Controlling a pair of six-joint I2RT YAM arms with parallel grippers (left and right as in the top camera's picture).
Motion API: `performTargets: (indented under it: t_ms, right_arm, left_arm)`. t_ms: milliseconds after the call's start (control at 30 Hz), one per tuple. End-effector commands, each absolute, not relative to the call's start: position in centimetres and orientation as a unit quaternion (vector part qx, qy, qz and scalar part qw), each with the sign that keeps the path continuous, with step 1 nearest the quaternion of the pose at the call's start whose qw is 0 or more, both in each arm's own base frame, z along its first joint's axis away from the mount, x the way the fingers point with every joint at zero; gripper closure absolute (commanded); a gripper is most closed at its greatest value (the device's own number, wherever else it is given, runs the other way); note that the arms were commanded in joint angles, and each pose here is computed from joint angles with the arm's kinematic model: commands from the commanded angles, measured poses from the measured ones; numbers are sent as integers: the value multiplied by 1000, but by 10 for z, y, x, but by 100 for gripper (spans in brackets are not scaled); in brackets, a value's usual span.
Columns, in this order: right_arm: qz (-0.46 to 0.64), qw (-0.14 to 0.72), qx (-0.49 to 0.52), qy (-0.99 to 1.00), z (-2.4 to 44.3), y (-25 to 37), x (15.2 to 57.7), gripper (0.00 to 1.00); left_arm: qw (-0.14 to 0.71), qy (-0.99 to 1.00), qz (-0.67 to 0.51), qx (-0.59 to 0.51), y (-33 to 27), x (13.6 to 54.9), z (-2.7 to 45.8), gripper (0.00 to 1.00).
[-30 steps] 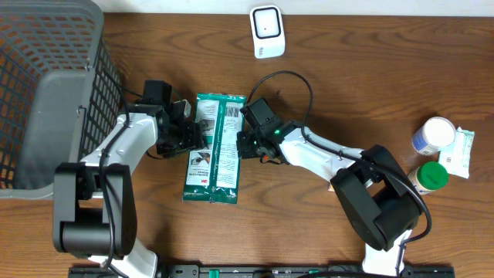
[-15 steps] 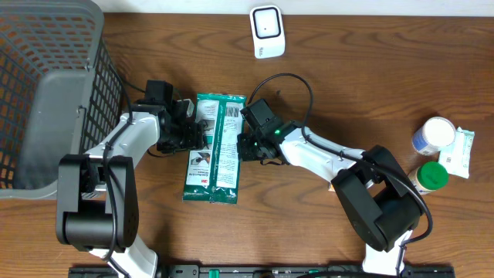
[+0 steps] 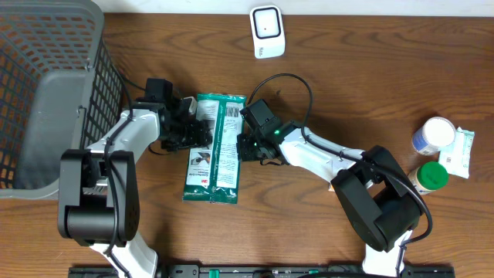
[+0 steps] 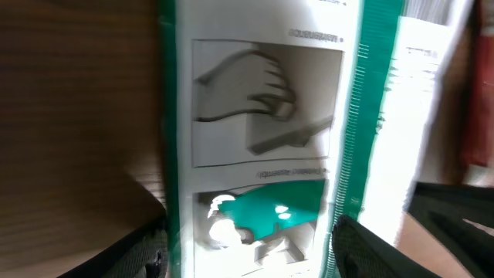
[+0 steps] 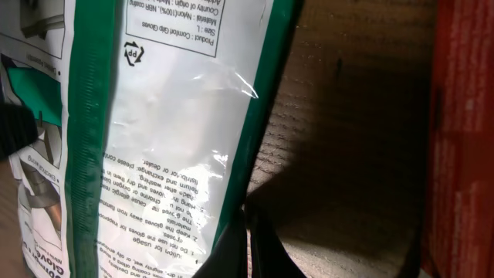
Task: Scan the item barcode
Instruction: 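Grasp the glove pack's right edge with the right gripper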
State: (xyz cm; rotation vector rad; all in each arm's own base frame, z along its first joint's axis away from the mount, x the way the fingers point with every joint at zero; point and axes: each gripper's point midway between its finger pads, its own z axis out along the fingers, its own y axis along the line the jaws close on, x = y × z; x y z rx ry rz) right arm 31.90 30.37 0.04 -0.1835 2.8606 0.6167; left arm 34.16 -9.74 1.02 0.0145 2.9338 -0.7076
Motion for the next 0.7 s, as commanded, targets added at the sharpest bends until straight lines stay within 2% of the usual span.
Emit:
performTargets:
  t_ms: [0,367,533,667]
  right_arm:
    - [212,114,-60,969,9,306,320,99]
    - [224,118,-72,965,11,311,321,99]
    - [283,110,-117,946,23,332,315,99]
    - [290,105,-120,944,24,335,313,99]
  left_arm:
    - [0,961,-278,1,-112,315,-10,31]
    - [-25,960,-279,-1,-112,302,-10,31]
    - [-25,957,-290,-1,-116,302,-8,36]
    - [-20,957,-289,3,-117,305,-8,36]
